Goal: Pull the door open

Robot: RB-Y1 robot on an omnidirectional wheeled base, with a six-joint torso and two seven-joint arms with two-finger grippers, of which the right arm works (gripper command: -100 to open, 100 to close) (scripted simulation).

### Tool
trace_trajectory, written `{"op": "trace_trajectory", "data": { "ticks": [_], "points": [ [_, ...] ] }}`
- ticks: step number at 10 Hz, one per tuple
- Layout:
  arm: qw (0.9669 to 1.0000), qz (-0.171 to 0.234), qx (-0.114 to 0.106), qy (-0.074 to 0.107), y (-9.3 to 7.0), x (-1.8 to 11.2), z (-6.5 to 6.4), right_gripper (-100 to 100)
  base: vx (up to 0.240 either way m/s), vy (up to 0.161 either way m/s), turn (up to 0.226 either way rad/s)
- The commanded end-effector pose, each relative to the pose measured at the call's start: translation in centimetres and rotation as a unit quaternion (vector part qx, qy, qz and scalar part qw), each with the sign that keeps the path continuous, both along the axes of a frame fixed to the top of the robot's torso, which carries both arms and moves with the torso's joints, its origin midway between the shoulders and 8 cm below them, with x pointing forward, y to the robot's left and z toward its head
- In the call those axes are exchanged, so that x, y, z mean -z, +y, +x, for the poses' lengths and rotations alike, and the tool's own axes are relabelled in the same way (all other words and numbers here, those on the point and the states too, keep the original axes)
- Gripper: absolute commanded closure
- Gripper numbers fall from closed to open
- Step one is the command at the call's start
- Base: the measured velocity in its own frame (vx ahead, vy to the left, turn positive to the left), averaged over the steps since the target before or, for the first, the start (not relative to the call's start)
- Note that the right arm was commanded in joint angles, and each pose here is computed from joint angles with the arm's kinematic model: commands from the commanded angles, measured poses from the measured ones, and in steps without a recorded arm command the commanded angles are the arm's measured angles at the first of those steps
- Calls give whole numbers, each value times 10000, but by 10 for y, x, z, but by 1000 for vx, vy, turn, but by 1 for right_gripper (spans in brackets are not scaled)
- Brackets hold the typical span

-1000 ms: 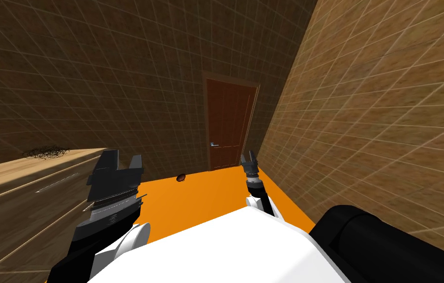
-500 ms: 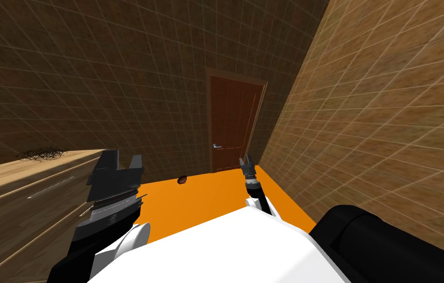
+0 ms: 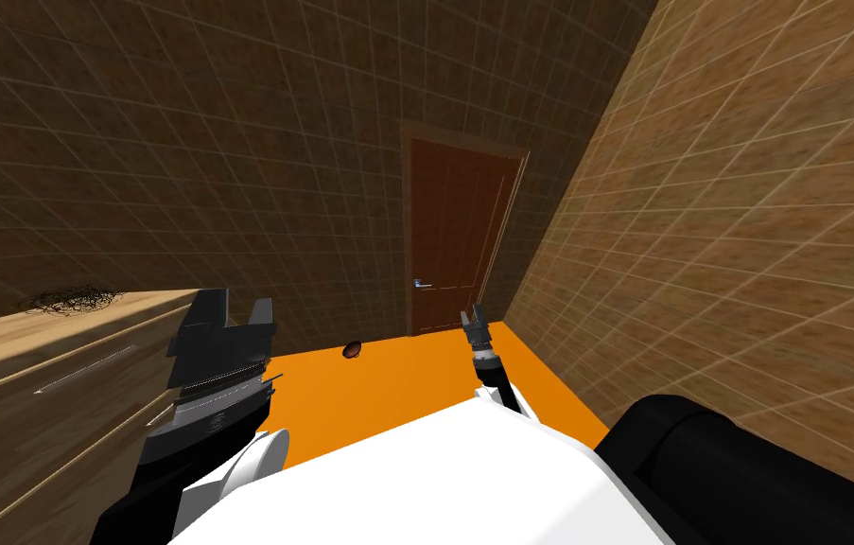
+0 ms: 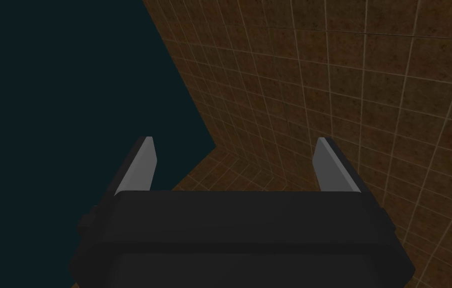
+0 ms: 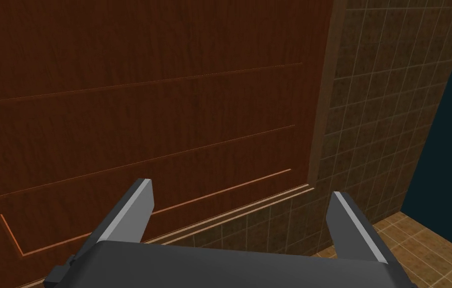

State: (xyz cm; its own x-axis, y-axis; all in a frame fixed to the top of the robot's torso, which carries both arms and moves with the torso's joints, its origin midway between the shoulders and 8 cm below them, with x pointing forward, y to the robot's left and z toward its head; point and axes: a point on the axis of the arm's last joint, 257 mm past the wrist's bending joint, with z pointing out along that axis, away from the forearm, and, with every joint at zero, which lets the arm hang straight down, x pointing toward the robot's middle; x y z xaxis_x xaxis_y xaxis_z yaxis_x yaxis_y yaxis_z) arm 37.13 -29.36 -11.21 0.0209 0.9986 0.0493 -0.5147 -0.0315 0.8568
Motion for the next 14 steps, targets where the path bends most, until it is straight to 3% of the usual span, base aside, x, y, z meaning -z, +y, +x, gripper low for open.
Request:
{"op": "trace_trajectory", "data": {
  "ticks": [1,13,14],
  "points": [
    [9999,-1,5,102,-3,12,1,-100,99,18,26],
    [9965,5,88,830,-25,93,3,-100,102,31,28],
    [9954,6,109,949,-29,106,2,-100,149,38,43]
  ]
}}
